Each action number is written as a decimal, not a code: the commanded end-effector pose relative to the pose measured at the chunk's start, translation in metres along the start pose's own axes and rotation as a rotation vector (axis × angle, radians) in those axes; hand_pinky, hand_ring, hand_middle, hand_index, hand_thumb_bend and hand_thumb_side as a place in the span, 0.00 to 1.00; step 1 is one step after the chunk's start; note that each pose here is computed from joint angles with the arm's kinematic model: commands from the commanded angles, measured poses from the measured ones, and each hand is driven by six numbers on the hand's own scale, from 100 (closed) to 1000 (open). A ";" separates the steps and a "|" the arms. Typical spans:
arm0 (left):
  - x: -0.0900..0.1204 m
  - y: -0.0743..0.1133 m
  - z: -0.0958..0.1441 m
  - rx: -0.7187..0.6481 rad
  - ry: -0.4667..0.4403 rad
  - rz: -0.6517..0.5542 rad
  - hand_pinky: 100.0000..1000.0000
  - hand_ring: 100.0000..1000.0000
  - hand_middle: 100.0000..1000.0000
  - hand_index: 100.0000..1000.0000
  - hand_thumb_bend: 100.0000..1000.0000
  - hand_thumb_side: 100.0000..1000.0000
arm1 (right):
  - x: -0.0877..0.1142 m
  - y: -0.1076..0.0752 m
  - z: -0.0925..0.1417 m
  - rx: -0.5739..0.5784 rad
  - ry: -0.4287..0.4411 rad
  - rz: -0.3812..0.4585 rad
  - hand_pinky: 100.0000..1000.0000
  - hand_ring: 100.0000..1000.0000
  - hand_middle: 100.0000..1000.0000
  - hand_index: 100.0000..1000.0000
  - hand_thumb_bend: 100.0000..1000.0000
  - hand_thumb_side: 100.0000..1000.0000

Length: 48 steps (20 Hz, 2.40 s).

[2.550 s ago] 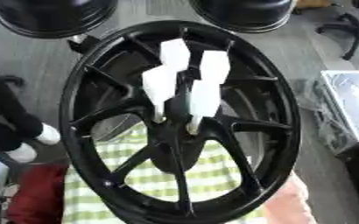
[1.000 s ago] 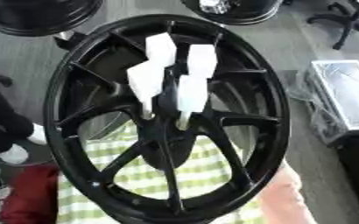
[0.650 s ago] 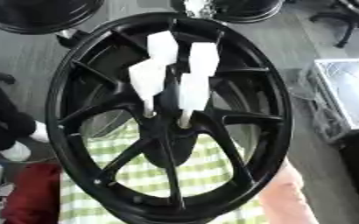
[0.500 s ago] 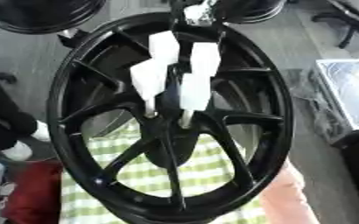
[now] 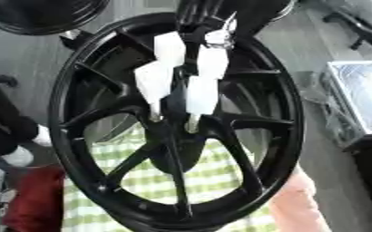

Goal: Pull the pin out of the wheel hub.

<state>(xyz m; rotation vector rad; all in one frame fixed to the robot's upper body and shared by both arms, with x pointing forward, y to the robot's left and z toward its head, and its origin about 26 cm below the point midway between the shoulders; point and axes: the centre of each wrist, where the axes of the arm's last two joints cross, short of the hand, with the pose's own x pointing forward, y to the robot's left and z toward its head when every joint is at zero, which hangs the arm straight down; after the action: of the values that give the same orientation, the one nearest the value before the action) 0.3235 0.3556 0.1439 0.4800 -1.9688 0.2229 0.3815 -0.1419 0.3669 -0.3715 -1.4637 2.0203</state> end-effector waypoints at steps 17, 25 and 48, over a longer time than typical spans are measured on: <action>0.011 0.003 -0.007 -0.010 -0.034 -0.011 0.66 0.81 0.72 0.68 0.18 0.54 | -0.018 0.003 0.007 0.013 0.096 0.075 0.83 0.83 0.78 0.84 0.20 0.34; 0.011 0.002 -0.007 -0.013 -0.034 -0.008 0.66 0.81 0.72 0.68 0.18 0.54 | -0.027 0.007 0.006 -0.001 0.125 0.062 0.82 0.82 0.78 0.84 0.20 0.33; 0.012 0.000 -0.008 -0.018 -0.035 -0.003 0.66 0.81 0.72 0.68 0.17 0.55 | -0.039 0.012 0.004 -0.016 0.130 0.010 0.80 0.78 0.64 0.75 0.10 0.36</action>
<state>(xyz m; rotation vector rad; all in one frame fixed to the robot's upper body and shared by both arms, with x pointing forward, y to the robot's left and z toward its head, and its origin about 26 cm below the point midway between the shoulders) 0.3261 0.3526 0.1472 0.4644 -1.9754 0.2158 0.4082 -0.1657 0.3378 -0.4783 -1.3589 1.9859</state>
